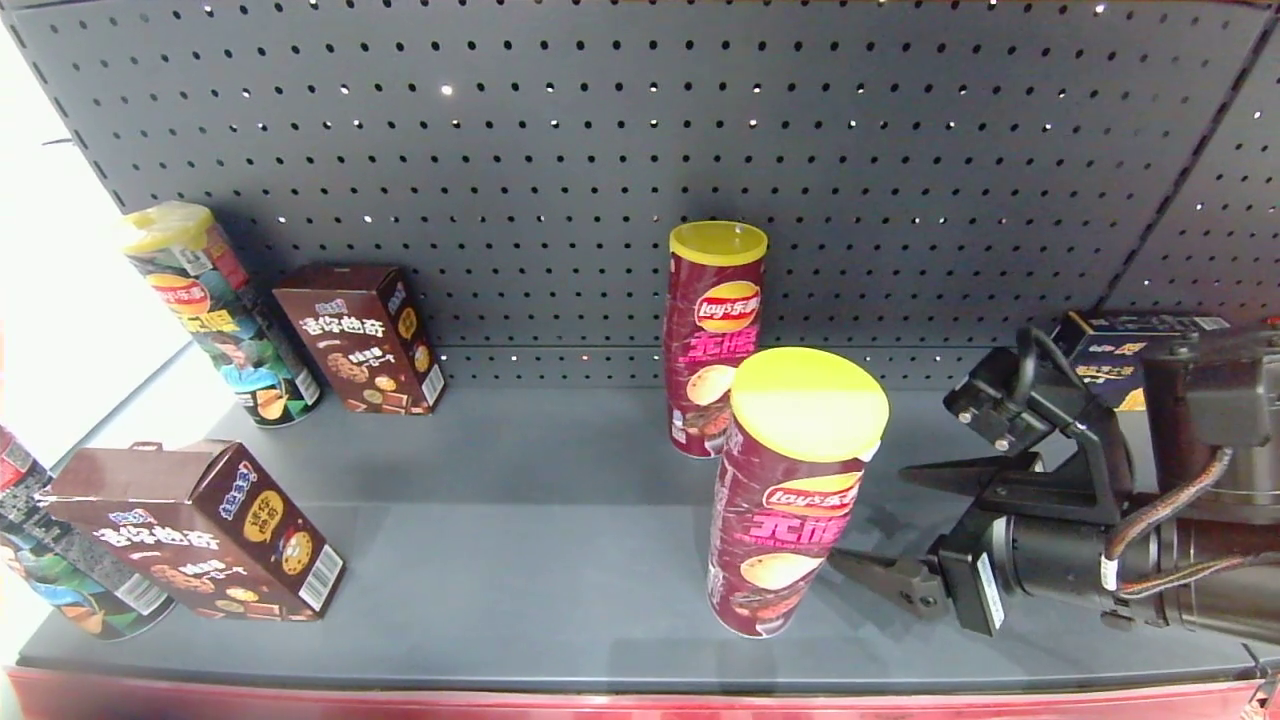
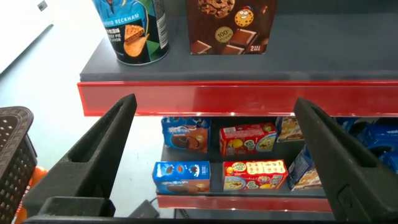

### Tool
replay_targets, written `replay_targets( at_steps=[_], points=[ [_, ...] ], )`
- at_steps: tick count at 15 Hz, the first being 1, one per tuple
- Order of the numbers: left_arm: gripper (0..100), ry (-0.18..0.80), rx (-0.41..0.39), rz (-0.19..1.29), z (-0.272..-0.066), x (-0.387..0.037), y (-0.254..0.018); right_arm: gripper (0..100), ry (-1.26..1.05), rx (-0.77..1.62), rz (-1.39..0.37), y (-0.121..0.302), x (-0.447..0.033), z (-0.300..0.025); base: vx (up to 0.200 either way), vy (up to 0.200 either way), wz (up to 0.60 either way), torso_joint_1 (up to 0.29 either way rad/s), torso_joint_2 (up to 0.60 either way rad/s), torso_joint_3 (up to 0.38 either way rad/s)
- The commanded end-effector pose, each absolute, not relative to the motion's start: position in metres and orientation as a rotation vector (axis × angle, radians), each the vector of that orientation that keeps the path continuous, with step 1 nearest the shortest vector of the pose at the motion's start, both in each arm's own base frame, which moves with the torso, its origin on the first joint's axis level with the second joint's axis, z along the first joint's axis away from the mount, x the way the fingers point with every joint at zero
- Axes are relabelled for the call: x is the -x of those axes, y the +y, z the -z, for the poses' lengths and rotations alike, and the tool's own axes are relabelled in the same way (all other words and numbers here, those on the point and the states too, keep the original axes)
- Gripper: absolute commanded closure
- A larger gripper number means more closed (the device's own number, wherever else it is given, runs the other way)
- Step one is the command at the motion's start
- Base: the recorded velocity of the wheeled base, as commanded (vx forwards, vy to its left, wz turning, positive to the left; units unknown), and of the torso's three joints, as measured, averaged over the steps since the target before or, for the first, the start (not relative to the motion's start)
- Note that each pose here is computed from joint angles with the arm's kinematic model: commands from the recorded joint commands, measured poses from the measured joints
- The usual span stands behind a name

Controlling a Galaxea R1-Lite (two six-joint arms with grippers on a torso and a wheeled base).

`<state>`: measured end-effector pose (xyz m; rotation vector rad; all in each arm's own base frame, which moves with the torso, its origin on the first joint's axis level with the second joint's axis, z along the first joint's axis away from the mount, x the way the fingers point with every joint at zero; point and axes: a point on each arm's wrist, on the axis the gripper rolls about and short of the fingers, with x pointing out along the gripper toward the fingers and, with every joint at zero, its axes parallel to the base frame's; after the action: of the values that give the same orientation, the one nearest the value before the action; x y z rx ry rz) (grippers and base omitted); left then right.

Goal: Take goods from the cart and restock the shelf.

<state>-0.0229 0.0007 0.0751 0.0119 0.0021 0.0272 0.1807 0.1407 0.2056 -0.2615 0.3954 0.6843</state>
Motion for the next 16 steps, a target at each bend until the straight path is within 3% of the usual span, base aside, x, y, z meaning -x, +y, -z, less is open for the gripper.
replay_targets(
  at_steps=[1,16],
  points=[
    [0,0.003,-0.012,-0.028,-0.075,0.023,0.001,0,0.407,0.267,-0.69,0.144,-0.183,-0.203,0.0,0.0,0.0,0.0,0.0,0.0],
    [0,0.003,-0.002,-0.035,-0.075,0.023,0.001,0,0.405,0.274,-0.719,0.159,-0.189,-0.204,0.0,0.0,0.0,0.0,0.0,0.0]
  ],
)
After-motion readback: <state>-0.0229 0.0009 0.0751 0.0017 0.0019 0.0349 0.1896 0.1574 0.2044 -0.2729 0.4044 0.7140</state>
